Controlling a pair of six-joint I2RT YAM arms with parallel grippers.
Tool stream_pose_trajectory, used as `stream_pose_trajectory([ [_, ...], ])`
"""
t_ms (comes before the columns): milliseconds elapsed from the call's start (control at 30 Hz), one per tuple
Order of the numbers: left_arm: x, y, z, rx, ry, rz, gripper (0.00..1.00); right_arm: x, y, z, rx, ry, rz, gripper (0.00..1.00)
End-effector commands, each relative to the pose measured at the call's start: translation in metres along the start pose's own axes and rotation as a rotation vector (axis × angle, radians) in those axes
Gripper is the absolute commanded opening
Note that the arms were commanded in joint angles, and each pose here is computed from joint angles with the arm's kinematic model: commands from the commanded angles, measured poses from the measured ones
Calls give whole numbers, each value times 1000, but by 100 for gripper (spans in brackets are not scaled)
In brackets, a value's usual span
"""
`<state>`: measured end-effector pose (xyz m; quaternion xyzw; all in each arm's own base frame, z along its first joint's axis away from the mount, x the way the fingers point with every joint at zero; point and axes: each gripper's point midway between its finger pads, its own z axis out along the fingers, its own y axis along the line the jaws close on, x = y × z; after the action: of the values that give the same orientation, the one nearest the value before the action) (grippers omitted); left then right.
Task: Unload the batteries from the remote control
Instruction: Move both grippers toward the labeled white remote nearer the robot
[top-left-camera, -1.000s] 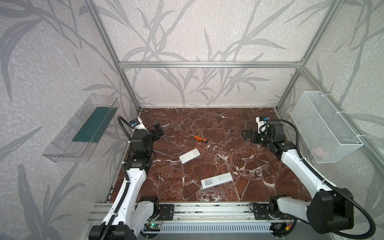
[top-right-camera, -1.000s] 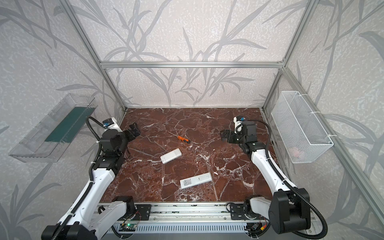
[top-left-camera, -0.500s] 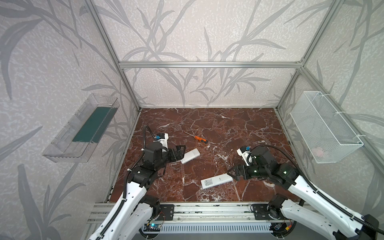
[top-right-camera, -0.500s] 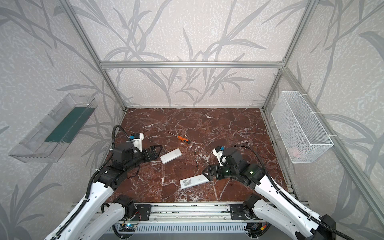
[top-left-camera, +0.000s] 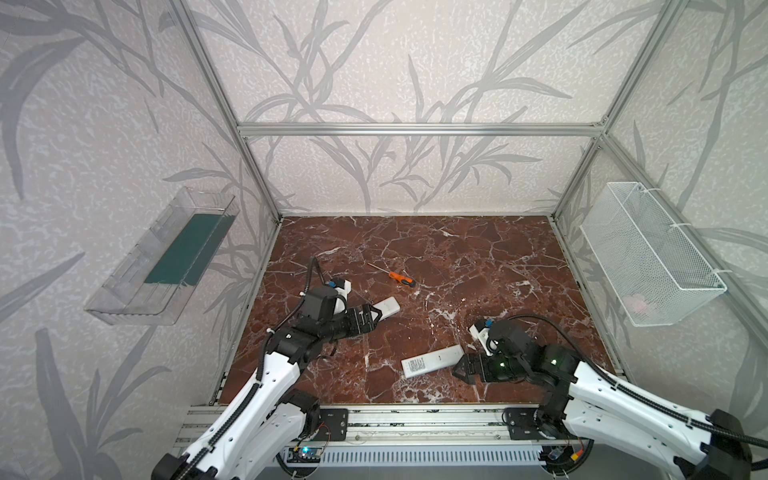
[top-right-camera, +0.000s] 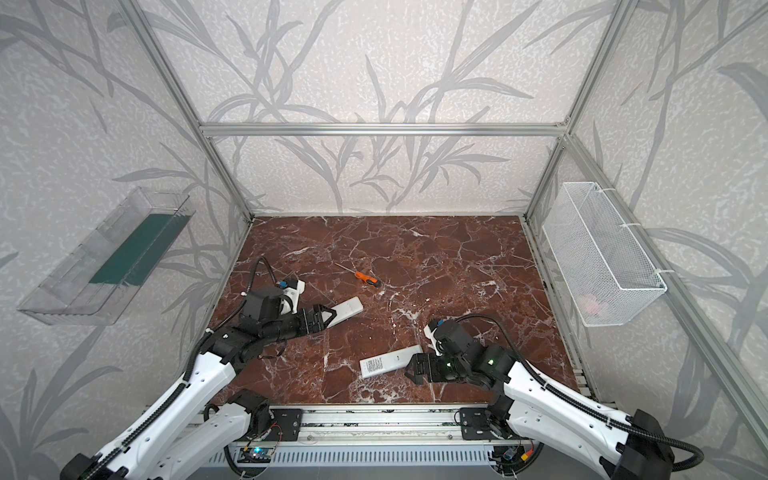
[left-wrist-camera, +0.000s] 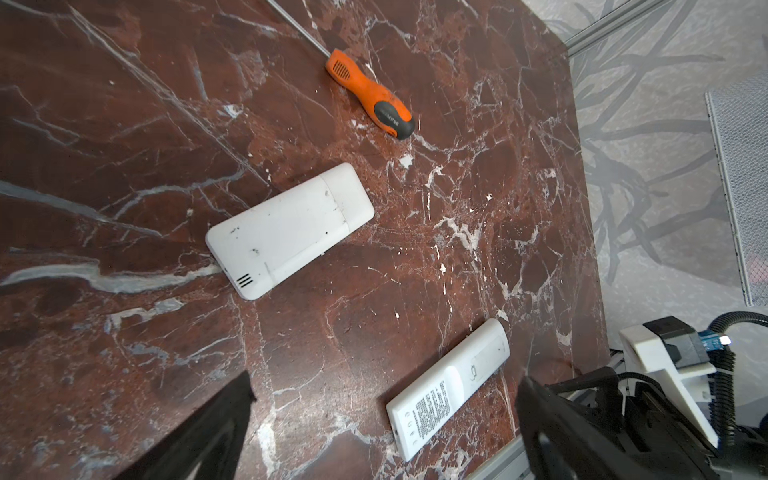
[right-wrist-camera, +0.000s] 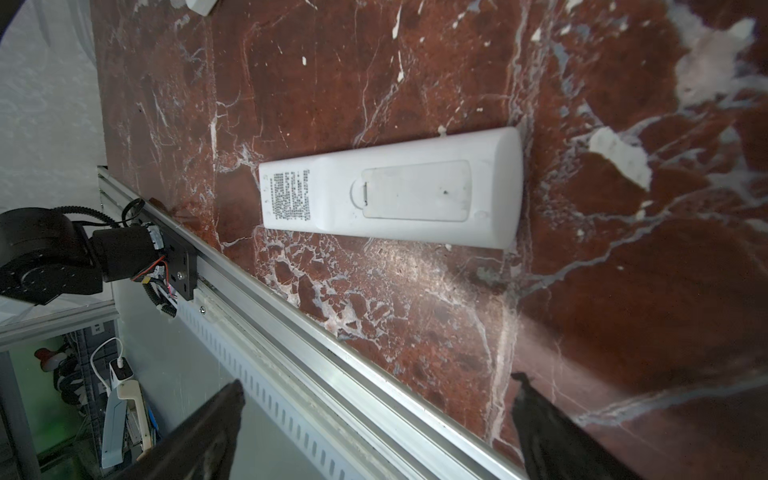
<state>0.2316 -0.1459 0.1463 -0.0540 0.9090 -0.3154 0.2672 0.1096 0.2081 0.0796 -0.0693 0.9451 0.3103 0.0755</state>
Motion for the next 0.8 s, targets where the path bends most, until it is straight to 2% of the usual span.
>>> stream_pose_trajectory([
  [0, -14, -25, -4, 74, -7, 22, 99, -13, 24, 5, -59, 7, -45, 99],
  [200, -11, -25, 8, 39, 94, 32, 99, -25, 11, 7, 103, 91, -158, 99],
  [333, 12, -21, 14, -5, 202, 6, 99, -39, 10, 8, 56, 137, -156, 99],
  [567, 77, -17, 24, -40, 396, -85, 99, -53, -2, 8, 22, 250, -145, 99],
  [767, 116, -26, 41, 25, 448, -191, 99, -44, -7, 21, 2, 314, -113, 100],
])
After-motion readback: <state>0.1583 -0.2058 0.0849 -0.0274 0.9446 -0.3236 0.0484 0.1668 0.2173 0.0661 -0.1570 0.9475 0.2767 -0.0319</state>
